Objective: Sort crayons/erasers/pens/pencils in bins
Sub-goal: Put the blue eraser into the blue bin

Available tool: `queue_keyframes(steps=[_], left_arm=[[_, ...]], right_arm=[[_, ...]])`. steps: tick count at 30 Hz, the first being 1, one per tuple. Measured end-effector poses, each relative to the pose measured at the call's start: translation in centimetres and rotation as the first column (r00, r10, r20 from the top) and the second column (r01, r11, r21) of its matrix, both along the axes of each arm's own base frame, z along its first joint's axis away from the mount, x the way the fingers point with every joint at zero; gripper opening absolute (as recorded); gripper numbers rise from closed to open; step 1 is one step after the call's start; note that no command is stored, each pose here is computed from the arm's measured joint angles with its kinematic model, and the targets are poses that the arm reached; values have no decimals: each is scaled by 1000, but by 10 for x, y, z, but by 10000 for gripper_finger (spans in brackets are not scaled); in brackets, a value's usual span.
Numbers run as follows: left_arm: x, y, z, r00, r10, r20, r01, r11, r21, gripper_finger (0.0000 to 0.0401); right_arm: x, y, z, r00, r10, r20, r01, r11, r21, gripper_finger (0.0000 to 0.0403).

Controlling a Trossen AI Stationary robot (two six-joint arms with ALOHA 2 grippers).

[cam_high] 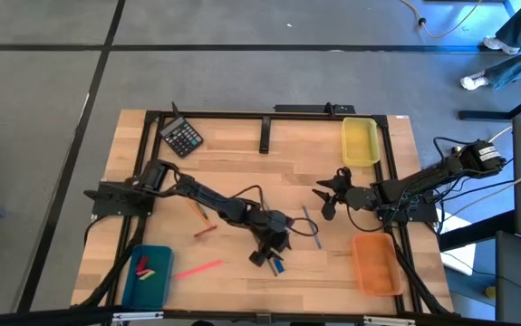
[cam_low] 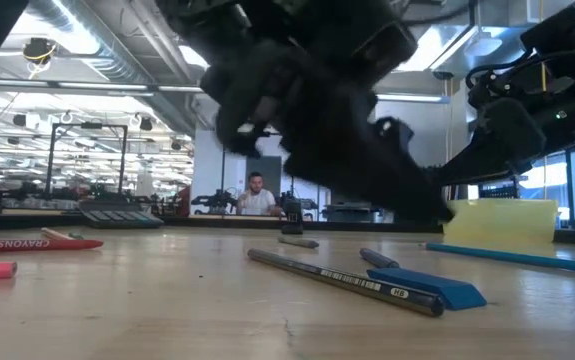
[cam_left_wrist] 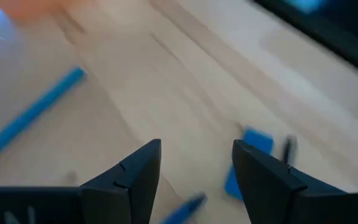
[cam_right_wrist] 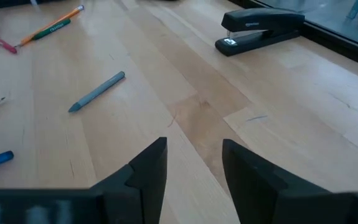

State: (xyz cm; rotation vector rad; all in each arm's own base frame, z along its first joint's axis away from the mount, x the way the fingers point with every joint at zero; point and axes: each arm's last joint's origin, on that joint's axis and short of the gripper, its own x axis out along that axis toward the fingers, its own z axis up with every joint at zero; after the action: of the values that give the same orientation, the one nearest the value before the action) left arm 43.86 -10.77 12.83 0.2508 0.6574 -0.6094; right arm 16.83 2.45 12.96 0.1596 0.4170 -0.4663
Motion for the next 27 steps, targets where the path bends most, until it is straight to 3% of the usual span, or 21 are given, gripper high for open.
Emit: queue_keyframes(steps=[9,14,22,27], left_arm=[[-2,-14,1,991,-104,-80,111,989,97,190],[-2,-21,-5,986,-153,-60,160,976,145,190],[0,-21,-21,984,-156,-89,166,977,131,188],[0,-20,-23,984,-151,-99,163,978,130,165]], right_arm=[[0,0,0,1000,9,-9,-9,1000,-16,157],[0,0,0,1000,10,-9,-10,1000,-17,157],[0,1,0,1000,24,-6,-24,1000,-5,157],[0,1,0,1000,25,-5,-25,1000,-5,157]])
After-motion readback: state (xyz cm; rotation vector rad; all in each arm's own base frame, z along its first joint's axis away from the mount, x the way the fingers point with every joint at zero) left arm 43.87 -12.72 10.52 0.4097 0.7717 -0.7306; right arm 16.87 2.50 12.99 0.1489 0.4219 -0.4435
